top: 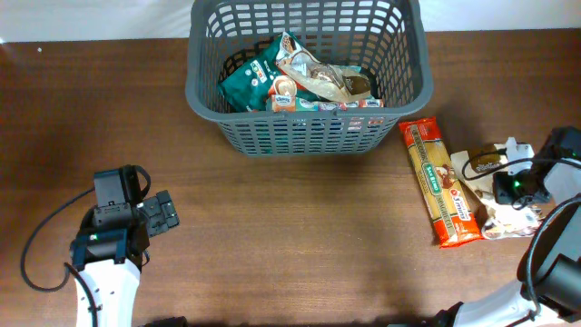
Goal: Pack container
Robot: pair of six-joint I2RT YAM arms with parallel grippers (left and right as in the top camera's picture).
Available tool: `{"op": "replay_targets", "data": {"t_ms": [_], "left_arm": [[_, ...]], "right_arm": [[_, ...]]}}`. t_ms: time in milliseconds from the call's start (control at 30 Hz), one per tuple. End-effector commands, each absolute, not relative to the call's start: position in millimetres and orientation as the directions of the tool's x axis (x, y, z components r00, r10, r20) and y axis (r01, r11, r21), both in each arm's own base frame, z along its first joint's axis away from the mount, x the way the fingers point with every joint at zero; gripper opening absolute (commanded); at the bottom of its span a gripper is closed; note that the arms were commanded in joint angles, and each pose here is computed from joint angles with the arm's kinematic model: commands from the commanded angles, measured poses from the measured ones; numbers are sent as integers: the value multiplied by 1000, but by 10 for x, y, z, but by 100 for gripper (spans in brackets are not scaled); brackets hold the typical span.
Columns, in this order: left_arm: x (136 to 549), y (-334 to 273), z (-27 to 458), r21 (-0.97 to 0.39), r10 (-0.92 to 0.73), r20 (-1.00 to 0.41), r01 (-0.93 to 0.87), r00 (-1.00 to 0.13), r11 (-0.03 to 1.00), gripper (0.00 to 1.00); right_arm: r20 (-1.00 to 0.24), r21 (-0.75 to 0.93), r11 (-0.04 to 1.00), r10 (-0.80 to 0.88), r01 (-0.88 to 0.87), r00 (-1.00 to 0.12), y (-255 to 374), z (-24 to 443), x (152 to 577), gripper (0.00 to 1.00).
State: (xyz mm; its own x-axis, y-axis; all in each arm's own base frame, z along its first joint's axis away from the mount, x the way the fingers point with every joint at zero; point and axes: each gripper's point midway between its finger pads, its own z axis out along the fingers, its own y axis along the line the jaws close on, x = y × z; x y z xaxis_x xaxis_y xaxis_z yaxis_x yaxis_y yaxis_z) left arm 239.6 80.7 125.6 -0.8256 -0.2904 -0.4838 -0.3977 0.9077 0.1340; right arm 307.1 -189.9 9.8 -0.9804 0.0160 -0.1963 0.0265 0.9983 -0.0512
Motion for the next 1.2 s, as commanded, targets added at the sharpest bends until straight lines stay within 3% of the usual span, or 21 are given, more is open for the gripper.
{"op": "replay_targets", "data": {"t_ms": [0,67,100,567,1167], "left_arm": [[2377,802,1223,122,-306,-474,-406,-826,906,99],[2377,802,1223,122,-306,-474,-406,-826,906,99],[2377,802,1223,122,-306,-474,-406,-826,906,99],[2383,804,1227,122,-306,-476,-406,-824,906,99],[2392,805,1231,121,-305,-480,-407,-822,906,99]], "right_arm": [[-147,-50,999,-6,1,-989,-1844,-11,3004,50],[-107,-70,996,-66,-59,-992,-1874,24,2946,95],[-92,-64,994,-97,-91,-991,-1863,53,2928,99],[27,-26,988,-155,-155,-988,-1821,234,2727,99],[-113,13,1000,-18,-20,-993,-1780,247,3017,99]]}}
